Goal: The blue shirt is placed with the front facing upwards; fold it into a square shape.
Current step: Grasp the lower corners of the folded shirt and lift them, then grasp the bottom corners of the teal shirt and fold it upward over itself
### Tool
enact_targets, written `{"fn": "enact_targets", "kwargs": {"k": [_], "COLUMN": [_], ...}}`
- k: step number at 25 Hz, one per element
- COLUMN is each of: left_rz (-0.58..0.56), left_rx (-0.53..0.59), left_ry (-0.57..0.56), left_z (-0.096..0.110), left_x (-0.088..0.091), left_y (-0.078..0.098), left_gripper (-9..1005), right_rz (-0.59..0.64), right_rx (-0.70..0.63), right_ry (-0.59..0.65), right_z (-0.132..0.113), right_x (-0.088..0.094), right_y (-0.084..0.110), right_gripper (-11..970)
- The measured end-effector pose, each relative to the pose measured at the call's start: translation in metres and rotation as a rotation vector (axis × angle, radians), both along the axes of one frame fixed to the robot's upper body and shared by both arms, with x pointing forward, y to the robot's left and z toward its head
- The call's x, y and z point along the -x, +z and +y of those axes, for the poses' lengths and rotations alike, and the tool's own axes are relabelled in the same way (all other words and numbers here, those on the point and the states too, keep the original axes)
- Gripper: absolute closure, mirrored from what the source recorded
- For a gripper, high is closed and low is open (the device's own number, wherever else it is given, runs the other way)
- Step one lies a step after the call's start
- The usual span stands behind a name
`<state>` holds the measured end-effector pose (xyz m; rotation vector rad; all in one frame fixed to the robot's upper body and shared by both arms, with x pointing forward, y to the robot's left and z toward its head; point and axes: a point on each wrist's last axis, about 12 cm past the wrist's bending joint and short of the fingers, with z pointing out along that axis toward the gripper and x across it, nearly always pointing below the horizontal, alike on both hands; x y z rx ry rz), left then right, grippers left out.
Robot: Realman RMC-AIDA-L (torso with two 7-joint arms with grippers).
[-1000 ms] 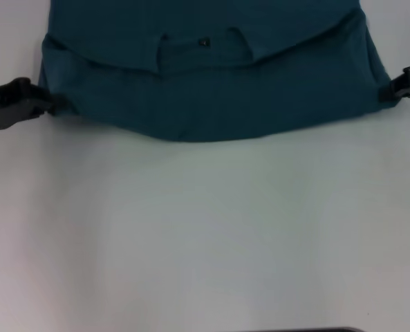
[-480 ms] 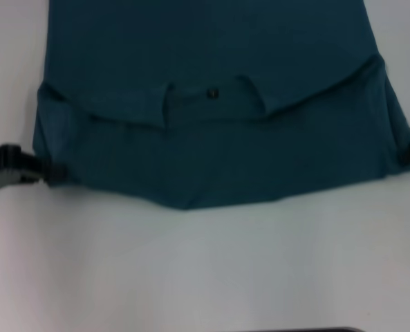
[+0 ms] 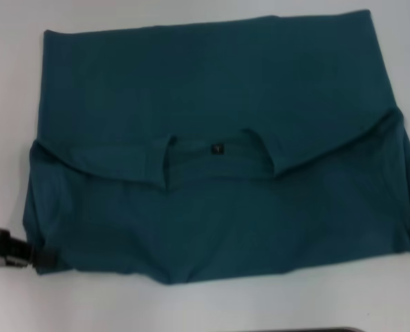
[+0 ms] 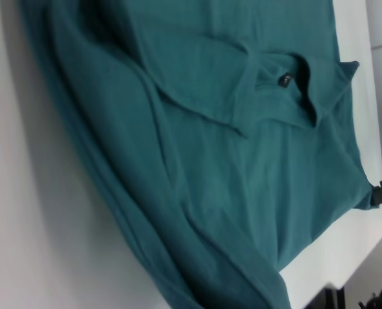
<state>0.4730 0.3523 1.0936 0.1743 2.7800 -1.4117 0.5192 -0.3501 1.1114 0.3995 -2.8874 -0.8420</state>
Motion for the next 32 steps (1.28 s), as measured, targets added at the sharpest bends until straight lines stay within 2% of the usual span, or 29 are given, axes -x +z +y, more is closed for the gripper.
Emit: {"fn": "enact_targets", "kwargs": {"k": [10, 13, 15, 18, 22, 26, 32], "left_rz": [0.111, 0.088, 0.04, -0.027, -0.094, -0.101, -0.158], "left_rx": [-0.018, 0.01, 0.041, 0.077, 0.116, 0.082, -0.015], "left_ry": [-0.092, -0.12, -0.123, -0.115, -0.084, -0.021, 0.066], "left_z": [-0.004, -0.007, -0.008, -0.005, -0.002, -0.003, -0.018], "left_x": [0.027, 0.029, 0.024, 0.012, -0.016, -0.052, -0.096], "left_y": [-0.014, -0.013, -0.008, 0.003, 0.024, 0.038, 0.053], "left_gripper": [953, 953, 953, 953, 953, 953, 953], "right_rz": [0.112, 0.079, 0.026, -0.083, -0.233, -0.324, -0.41], "right_rx": [-0.016, -0.059, -0.123, -0.232, -0.351, -0.363, -0.316], "right_ry": [0.045, 0.035, 0.032, 0.028, -0.012, -0.119, -0.294], "right_z": [-0.001, -0.001, 0.0, 0.003, 0.001, -0.013, -0.026], "right_x": [0.027, 0.026, 0.021, 0.006, -0.017, -0.038, -0.059], "right_y": [-0.013, -0.01, -0.004, 0.012, 0.039, 0.053, 0.056], "right_gripper": [926, 923, 921, 919, 915, 911, 905]}}
